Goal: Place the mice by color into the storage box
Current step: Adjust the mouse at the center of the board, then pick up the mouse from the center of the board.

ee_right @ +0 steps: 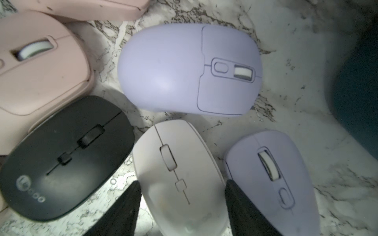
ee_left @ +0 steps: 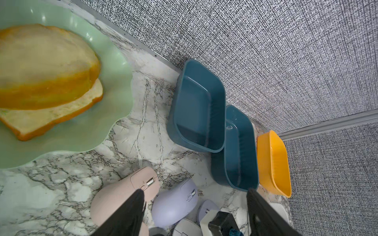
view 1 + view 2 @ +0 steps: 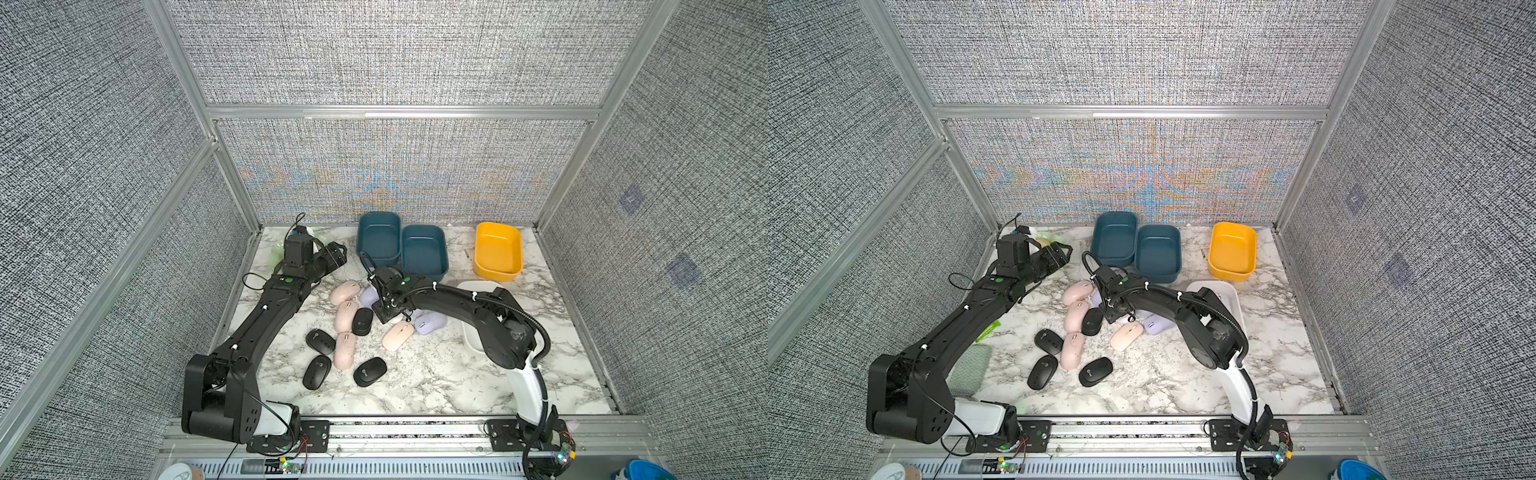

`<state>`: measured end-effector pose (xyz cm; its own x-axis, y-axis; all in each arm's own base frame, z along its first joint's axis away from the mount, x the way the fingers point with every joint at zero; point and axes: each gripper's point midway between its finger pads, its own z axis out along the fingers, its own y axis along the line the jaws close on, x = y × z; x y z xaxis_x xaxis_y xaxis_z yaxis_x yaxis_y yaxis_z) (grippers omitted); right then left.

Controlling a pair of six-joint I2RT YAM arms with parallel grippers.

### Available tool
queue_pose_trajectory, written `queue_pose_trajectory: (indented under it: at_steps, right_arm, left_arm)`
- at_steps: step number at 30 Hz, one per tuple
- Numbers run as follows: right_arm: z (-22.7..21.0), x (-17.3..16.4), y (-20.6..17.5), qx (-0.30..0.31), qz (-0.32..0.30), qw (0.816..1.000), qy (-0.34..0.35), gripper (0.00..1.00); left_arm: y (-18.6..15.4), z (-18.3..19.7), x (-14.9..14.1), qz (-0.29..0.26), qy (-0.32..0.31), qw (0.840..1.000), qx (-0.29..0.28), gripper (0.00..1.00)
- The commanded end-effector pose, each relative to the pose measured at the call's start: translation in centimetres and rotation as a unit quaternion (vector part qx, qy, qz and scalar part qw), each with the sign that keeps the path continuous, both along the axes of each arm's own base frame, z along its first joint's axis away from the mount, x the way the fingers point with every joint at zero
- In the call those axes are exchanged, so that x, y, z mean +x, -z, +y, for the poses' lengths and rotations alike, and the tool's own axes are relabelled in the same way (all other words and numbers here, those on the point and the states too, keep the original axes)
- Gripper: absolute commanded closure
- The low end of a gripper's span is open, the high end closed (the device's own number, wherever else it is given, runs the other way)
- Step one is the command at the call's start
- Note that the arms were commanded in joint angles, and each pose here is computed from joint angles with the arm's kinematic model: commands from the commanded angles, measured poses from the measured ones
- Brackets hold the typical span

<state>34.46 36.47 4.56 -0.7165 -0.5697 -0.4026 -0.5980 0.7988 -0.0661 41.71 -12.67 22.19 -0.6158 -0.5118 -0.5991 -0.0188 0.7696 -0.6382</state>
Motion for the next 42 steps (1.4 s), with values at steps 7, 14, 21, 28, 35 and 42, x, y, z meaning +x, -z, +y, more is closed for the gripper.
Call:
queue_pose_trajectory:
  at_steps: [7,14,21,28,35,42]
  right_arm:
    - [0.4,-2.9,-0.4,0.003,0.023,1.0,0.0,0.32]
    - [-0.4,-1.6,0.5,-0.022,0.013,0.999,0.024,0.27]
    - [-0.1,-1.0,1.6,-0.022,0.023,0.999,0.029,0.27]
    - [0.3,-1.2,0.2,0.002,0.017,0.999,0.03,0.35]
    - [0.2,-0.8,-1.1,0.004,0.008,0.999,0.032,0.39]
    - [-0.2,-0.5,-1.3,0.001,-0.004,0.999,0.042,0.39]
  left_arm:
    - [-0.9,-0.5,0.0,-0.016,0.014,1.0,-0.012,0.21]
    - [-0.9,-0.6,-0.1,-0.017,0.019,1.0,-0.013,0.21]
    - [-0.8,-1.1,0.0,-0.017,0.031,0.999,-0.018,0.21]
    - [-0.6,-1.7,-0.1,-0.01,0.045,0.999,-0.03,0.21]
    - [-0.2,-2.2,0.0,-0.003,0.056,0.998,-0.035,0.21]
    - [-0.5,-2.3,-0.1,-0.007,0.059,0.998,-0.037,0.21]
